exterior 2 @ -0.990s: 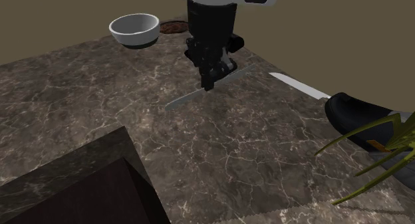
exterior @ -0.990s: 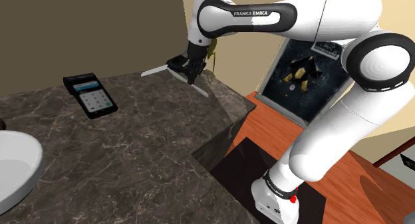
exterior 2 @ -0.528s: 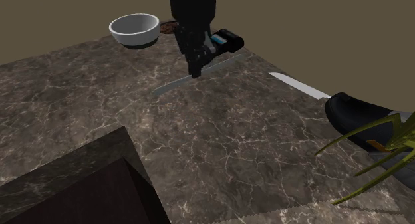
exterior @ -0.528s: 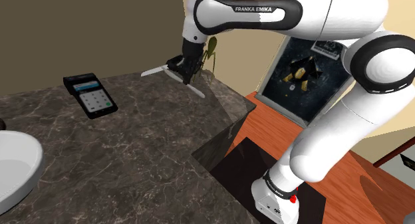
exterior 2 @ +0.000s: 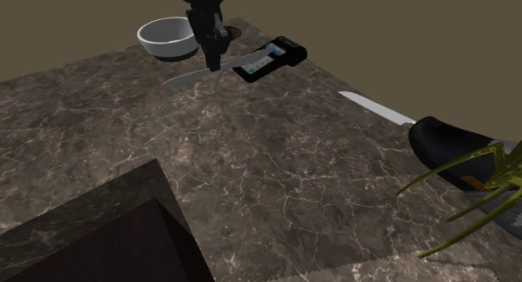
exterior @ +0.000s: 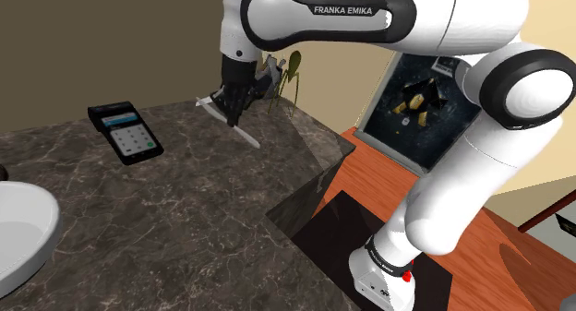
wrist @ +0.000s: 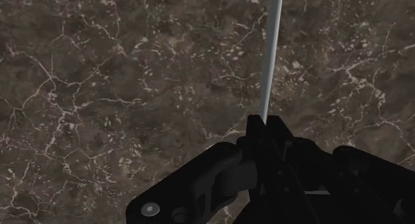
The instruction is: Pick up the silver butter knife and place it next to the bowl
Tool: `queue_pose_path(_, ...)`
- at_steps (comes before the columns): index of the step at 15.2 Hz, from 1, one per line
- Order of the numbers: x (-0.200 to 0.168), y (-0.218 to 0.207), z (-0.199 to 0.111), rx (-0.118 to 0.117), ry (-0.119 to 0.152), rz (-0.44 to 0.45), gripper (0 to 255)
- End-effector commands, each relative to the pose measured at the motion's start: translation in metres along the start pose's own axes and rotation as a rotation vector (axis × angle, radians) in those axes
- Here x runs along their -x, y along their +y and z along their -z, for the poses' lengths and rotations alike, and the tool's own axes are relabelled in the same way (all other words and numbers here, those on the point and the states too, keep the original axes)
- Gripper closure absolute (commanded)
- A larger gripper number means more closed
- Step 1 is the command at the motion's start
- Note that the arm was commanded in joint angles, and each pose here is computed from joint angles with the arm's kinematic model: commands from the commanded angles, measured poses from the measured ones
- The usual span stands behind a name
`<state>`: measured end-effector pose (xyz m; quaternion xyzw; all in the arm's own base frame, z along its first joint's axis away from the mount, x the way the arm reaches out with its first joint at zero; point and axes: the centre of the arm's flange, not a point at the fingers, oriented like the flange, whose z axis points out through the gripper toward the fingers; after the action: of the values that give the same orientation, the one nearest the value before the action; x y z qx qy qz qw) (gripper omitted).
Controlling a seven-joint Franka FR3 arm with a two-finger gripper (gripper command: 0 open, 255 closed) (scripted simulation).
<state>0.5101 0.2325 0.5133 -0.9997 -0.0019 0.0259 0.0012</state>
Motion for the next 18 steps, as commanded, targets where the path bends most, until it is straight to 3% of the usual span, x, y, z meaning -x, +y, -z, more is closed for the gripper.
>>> queue_pose_path(1, 0.005, -0.028, -0.001, -0.001, 0.0, -0.002, 255)
queue_pose_path(18, 0.032, -0.251, -0.003, -0.001, 0.0, -0.002, 255)
